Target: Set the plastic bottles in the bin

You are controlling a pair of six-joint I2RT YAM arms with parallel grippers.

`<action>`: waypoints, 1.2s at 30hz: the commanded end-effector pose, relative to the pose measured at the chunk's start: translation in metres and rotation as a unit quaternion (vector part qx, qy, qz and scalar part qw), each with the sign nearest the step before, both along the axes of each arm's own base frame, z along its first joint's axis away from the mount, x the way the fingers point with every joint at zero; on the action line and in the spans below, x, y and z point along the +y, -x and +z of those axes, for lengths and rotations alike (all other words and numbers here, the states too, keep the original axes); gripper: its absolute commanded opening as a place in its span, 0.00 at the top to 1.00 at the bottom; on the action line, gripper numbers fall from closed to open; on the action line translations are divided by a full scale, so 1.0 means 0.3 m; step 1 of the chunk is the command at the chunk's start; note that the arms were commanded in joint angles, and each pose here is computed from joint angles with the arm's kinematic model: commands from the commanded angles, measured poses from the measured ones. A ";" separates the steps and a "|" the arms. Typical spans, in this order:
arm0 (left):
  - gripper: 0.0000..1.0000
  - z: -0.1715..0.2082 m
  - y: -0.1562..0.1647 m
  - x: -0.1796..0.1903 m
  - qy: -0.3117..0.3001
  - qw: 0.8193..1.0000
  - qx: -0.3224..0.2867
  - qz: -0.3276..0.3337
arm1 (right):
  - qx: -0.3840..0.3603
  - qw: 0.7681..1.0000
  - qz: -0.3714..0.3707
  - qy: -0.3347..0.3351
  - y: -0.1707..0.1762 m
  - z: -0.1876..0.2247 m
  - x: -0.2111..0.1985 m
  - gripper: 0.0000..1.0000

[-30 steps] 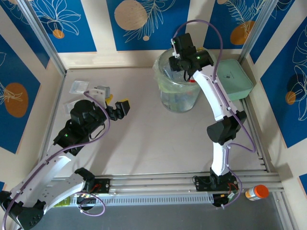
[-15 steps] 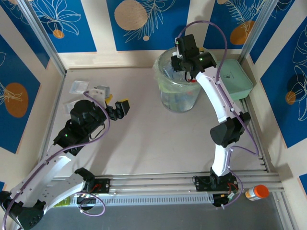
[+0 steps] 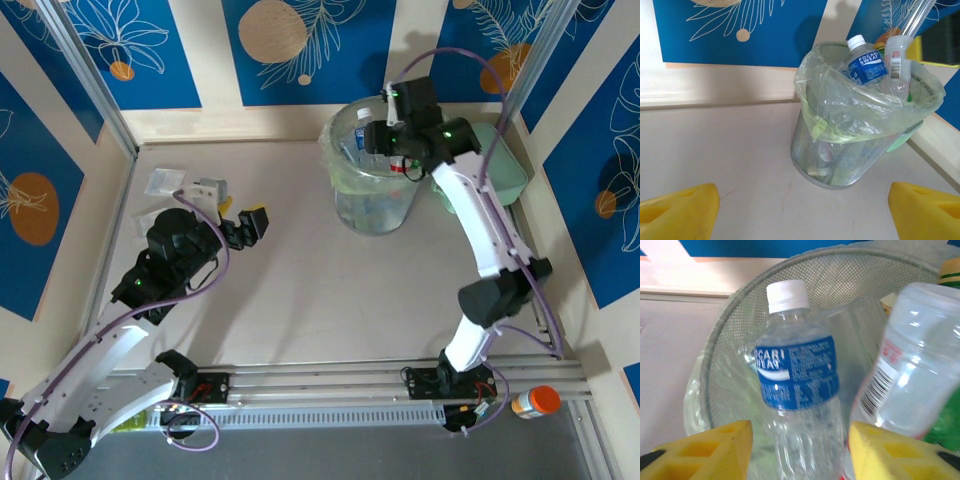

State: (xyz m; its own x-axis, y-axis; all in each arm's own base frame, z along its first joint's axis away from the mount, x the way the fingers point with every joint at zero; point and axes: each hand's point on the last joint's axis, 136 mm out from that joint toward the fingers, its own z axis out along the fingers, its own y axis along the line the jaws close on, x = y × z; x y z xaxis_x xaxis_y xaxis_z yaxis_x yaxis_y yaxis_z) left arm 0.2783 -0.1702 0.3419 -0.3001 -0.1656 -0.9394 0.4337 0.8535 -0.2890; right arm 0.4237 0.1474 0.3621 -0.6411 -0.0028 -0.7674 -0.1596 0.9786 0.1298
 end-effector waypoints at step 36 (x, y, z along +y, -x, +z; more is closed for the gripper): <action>0.01 -0.453 -0.314 0.324 -0.283 0.924 -0.102 0.237 | -0.256 0.965 -0.015 0.045 0.250 -0.617 -0.285 0.01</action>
State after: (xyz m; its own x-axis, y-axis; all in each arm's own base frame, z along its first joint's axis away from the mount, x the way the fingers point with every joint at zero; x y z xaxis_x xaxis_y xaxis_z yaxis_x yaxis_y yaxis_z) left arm 0.3556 -0.1002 0.1986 -0.1306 0.2905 -0.9479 0.0981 0.9552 0.2792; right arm 0.3204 0.0786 0.1319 -0.3399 -0.1497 -0.9285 -0.2378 0.9689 -0.0692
